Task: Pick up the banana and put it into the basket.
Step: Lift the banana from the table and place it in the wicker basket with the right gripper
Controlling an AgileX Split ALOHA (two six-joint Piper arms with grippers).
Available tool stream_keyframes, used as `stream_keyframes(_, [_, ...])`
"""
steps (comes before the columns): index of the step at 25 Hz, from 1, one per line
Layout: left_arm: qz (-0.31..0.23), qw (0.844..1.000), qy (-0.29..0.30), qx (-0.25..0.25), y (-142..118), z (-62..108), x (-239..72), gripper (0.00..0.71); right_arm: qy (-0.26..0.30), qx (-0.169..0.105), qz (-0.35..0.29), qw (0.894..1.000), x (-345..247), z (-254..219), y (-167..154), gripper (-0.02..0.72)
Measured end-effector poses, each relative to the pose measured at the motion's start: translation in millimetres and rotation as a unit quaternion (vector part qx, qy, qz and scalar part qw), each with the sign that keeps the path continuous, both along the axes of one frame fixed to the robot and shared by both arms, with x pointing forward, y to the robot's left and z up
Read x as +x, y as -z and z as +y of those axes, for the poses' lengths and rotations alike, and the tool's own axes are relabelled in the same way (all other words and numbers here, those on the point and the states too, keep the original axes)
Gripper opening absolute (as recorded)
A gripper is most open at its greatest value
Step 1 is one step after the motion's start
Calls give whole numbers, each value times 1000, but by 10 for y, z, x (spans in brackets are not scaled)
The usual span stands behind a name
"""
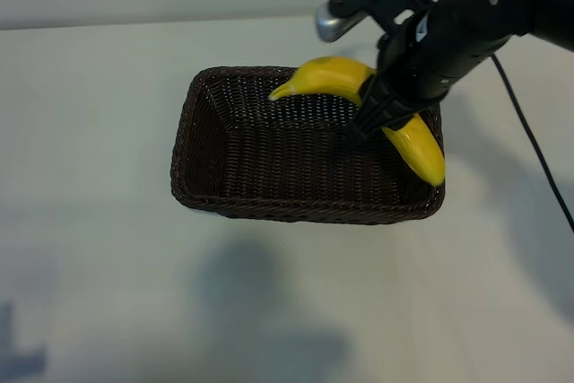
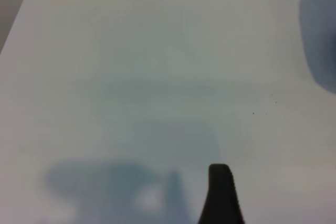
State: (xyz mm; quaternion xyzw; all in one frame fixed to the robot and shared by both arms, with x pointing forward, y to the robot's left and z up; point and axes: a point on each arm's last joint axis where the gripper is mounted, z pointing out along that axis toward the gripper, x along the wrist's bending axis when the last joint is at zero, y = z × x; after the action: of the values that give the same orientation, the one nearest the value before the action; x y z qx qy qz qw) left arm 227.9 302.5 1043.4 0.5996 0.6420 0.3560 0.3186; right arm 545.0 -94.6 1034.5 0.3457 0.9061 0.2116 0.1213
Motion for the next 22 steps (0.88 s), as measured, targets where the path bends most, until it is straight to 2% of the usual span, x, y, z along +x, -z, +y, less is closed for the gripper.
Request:
stream_keyframes(4, [0,1000,0,0,0,0,0,550,-83,-13,-53,995,-28,132,-30,418])
stream_keyframes(10, [0,1000,0,0,0,0,0,550,-160,-32,-95,982,-27,290,50,418])
stream_keyframes(15, [0,1000,0,0,0,0,0,550,-180,-51,-86,979,68,368,336,418])
stream_keyframes(22, [0,1000,0,0,0,0,0,550,-182,-59,-66,979,157,437,676,418])
